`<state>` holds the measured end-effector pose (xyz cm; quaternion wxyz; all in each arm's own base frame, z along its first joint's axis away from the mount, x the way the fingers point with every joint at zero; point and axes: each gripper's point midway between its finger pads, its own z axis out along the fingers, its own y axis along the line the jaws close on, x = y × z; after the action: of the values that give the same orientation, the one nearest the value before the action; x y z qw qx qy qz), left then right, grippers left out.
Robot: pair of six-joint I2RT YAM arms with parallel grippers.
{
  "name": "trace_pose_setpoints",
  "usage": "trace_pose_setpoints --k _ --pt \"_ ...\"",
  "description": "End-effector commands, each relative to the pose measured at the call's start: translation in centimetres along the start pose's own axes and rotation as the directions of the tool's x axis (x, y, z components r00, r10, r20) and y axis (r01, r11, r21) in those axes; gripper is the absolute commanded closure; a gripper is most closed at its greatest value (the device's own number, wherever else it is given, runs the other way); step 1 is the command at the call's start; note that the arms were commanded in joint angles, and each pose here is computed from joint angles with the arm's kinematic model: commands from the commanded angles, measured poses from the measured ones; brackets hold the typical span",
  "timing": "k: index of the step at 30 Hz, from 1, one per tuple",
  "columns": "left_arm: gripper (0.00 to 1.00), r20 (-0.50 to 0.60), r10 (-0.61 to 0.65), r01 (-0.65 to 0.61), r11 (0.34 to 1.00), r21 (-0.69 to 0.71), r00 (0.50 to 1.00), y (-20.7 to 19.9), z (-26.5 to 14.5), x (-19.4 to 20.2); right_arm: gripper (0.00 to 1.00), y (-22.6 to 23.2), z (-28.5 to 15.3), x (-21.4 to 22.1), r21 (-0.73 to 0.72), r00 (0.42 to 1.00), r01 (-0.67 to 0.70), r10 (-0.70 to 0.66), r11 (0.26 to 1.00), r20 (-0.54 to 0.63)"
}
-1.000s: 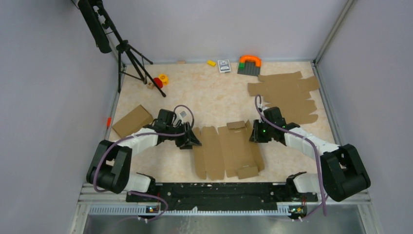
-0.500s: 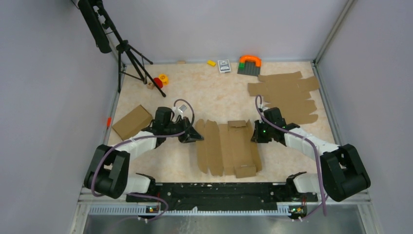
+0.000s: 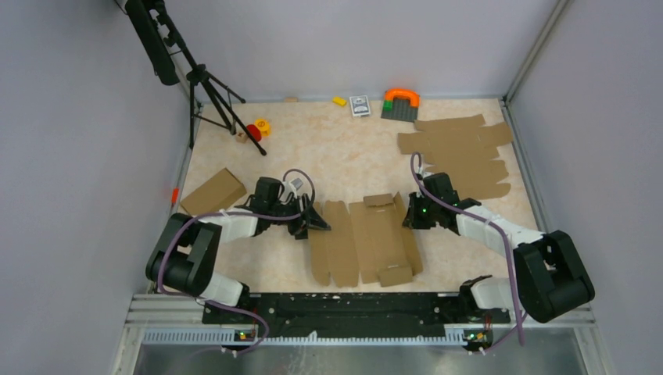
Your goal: Fold the paper box
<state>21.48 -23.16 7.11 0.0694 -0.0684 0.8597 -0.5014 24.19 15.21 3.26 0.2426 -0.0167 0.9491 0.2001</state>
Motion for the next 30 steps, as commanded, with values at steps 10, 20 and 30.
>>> trace_pose_setpoints --k 10,20,30 --pt "0.72 0.026 0.046 -0.047 0.998 0.052 0.999 -0.6 0.8 -0.5 0.94 0.6 0.2 -0.6 -0.035 1.000 -0.005 0.006 0.999 0.030" --pt "0.93 0.041 0.081 -0.085 0.989 0.123 0.996 -2.4 0.8 -0.6 0.94 0.7 0.1 -0.5 -0.041 0.999 -0.014 0.015 0.999 0.028" --pt "0.95 0.064 0.118 -0.130 0.963 0.238 0.991 -6.2 -0.6 -0.7 0.88 1.4 0.2 0.4 -0.097 1.000 -0.020 0.021 0.995 0.005"
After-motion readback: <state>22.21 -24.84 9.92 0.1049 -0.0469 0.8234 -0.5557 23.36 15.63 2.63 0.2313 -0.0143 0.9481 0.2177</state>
